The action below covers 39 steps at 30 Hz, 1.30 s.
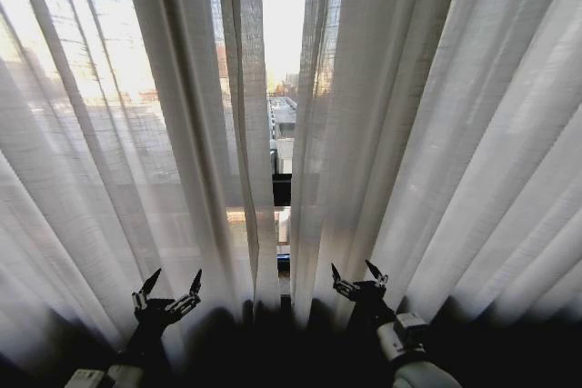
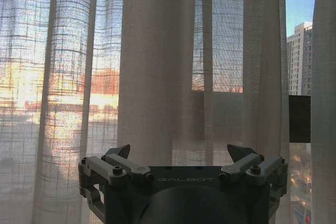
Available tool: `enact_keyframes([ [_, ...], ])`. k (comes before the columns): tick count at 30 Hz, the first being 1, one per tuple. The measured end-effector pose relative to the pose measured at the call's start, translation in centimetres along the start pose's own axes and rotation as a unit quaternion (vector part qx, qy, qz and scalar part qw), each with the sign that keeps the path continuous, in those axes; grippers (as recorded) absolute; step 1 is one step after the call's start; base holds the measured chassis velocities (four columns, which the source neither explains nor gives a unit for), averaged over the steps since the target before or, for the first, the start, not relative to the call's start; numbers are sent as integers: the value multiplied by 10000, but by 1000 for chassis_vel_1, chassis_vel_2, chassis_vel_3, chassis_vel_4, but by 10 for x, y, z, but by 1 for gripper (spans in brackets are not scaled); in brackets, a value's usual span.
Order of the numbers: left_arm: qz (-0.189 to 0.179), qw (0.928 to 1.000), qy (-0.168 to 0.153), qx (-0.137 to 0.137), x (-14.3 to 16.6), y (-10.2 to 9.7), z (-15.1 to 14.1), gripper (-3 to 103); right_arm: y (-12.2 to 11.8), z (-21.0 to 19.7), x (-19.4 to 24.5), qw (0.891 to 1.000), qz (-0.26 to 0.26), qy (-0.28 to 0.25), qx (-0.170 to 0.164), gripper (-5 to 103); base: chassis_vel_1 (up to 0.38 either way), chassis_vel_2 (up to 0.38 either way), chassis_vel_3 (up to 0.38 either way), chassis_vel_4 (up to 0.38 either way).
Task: Open the curtains by pulling them apart, changing their state from closed to fully open.
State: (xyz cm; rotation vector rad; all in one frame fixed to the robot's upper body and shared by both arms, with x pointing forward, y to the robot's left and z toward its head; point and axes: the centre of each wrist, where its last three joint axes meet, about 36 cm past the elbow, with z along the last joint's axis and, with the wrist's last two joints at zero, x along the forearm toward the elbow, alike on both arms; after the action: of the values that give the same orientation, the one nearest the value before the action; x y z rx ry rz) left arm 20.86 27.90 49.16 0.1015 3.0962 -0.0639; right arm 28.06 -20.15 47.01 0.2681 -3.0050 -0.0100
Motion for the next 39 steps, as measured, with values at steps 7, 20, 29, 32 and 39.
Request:
enact_keyframes([
  [7,-125,9999,1,-55,0,7,-2,100,11,11,-32,9994,-249,73,-238,100,28,-32,-22,25],
  [20,-377,9991,118,-171,0,24,-4,100,-8,41,-122,9991,201,208,-301,100,3,-4,-3,4],
  [29,-418,9990,59,-147,0,29,-6,100,-3,28,-154,9982,122,104,-579,100,0,0,0,0],
  [32,-442,9989,20,-151,2,30,-6,100,-2,26,-166,9981,99,95,-608,100,0,0,0,0],
  [39,-522,9985,6,-140,4,31,-5,100,1,19,-192,9974,197,-78,-685,99,0,0,0,0],
])
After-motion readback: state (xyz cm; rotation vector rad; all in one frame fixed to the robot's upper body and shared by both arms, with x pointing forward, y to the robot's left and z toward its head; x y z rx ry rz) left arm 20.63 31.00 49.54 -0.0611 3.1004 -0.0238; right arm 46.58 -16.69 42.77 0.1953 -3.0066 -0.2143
